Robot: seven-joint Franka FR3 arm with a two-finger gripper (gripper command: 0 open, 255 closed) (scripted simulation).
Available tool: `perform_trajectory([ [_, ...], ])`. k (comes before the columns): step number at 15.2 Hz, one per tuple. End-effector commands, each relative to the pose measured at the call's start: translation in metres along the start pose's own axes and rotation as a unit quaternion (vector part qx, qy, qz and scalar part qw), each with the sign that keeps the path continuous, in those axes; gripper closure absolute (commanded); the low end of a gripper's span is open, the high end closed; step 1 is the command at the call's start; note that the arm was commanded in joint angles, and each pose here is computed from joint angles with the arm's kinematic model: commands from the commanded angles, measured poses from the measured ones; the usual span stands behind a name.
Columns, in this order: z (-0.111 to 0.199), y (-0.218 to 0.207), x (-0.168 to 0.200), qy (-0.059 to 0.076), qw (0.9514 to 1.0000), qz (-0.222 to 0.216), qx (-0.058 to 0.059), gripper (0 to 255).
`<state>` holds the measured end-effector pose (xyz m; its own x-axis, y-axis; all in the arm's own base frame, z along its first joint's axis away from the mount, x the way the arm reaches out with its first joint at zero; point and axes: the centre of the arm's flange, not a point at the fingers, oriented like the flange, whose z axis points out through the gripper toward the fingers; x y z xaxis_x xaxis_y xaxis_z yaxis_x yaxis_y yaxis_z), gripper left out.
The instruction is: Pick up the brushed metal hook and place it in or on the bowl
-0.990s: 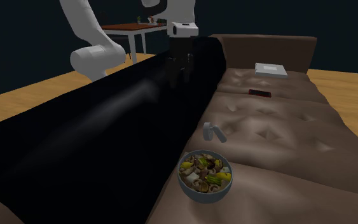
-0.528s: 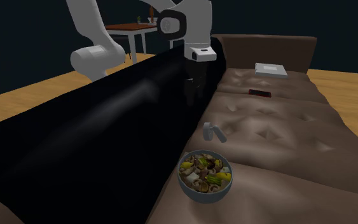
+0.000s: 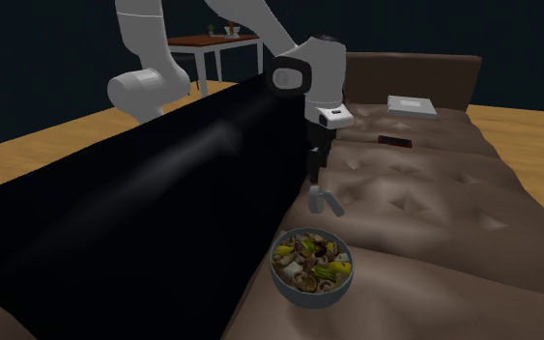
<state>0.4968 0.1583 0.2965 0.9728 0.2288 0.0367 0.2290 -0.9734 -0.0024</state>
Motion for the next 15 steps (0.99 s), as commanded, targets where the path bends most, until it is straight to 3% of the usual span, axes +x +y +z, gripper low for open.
perform_trajectory([
  [1,0.023,-0.009,0.016,0.000,1.0000,-0.007,0.006,0],
  [4,0.045,-0.021,0.031,0.000,0.9998,-0.015,0.012,0],
  [11,0.085,-0.022,0.031,0.000,0.9998,-0.015,0.012,0],
  [15,0.085,-0.022,0.031,0.000,0.9998,-0.015,0.012,0],
])
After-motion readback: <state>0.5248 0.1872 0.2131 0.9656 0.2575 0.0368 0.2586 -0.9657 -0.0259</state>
